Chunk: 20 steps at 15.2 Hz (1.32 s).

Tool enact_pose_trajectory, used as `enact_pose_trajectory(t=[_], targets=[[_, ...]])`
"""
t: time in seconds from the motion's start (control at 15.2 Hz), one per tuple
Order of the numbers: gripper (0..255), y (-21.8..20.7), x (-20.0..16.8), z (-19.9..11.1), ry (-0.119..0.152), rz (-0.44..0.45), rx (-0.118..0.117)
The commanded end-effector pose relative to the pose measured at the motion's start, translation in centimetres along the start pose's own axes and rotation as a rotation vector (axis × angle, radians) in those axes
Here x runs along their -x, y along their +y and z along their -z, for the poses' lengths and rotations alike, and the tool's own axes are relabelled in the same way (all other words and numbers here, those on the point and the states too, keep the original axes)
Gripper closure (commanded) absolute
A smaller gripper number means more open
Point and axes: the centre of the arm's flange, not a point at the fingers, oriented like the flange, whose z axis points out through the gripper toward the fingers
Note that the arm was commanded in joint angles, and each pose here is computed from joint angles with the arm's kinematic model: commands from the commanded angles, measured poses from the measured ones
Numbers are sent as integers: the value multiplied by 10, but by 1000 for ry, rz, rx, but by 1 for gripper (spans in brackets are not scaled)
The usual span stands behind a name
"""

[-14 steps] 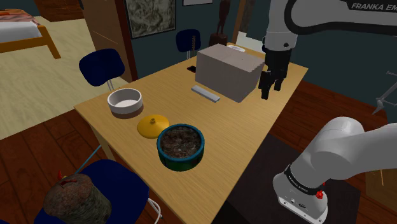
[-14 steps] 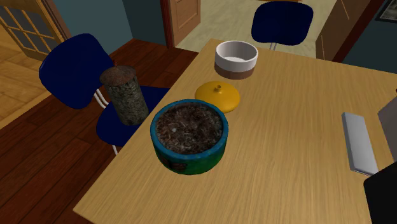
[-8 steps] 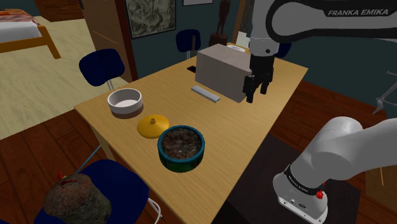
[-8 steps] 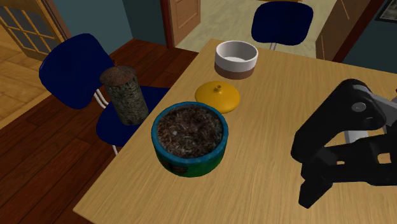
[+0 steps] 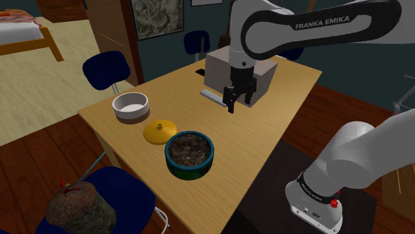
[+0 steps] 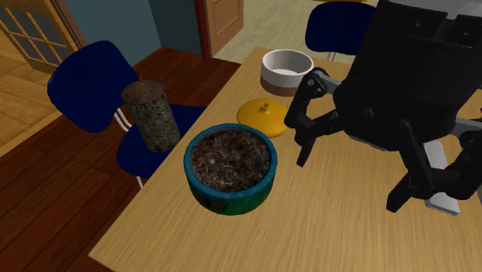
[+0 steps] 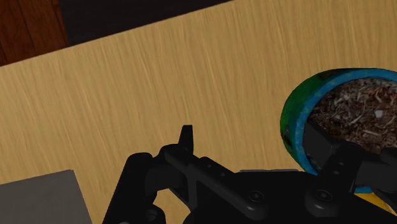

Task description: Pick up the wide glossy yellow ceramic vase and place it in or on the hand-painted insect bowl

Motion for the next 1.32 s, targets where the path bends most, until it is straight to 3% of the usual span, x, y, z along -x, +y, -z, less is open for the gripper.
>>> enact_pose_trajectory(t=[0.0,1.25], targets=[[0,-19,-15,-8,11,-8,0],[0,-187,-182,-59,107,-76,11]])
